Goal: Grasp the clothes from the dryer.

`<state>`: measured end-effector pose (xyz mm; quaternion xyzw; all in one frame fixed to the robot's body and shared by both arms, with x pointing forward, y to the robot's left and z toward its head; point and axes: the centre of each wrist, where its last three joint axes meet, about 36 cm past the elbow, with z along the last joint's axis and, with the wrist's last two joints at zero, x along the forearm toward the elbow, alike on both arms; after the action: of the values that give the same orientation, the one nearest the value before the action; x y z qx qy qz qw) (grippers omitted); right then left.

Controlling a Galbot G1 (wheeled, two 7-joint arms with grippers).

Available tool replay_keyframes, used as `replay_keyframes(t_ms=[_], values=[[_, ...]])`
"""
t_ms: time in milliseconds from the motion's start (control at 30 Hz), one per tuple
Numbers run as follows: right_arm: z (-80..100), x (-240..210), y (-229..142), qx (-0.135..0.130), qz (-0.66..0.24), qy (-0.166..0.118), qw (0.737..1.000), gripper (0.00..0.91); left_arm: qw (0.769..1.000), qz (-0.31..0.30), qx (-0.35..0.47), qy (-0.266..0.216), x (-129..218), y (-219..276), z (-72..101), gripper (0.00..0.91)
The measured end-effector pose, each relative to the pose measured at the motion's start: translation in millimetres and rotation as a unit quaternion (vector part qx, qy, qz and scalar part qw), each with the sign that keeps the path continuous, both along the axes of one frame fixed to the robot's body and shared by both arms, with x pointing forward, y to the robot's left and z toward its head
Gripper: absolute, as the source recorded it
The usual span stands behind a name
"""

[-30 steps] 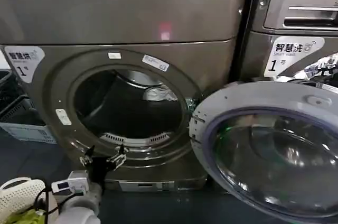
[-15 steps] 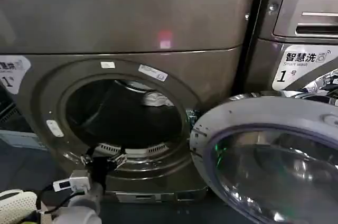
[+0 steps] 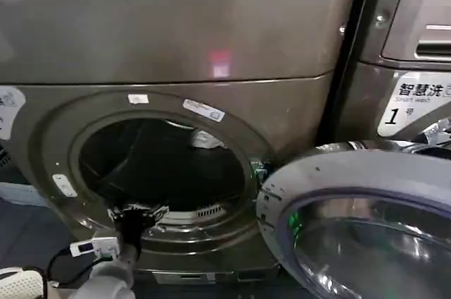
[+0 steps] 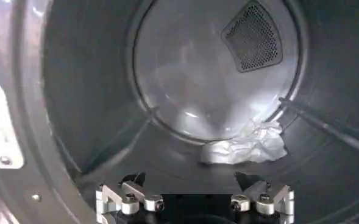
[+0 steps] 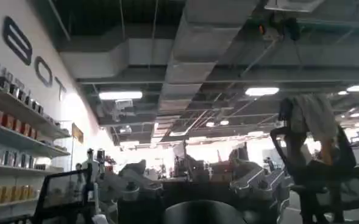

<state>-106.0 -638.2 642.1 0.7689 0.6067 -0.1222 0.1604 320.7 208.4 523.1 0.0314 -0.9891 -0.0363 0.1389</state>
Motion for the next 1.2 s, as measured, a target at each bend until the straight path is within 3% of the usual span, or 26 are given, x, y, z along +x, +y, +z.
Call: replay_keyframes(t_ms=[1200], values=[[-2.9,-1.7,-0.4,0.002,-0.002,0.0,1.0,0.907,1.0,-0.001,-0.001,0.009,3.8,-0.6,-6.1,0.907]])
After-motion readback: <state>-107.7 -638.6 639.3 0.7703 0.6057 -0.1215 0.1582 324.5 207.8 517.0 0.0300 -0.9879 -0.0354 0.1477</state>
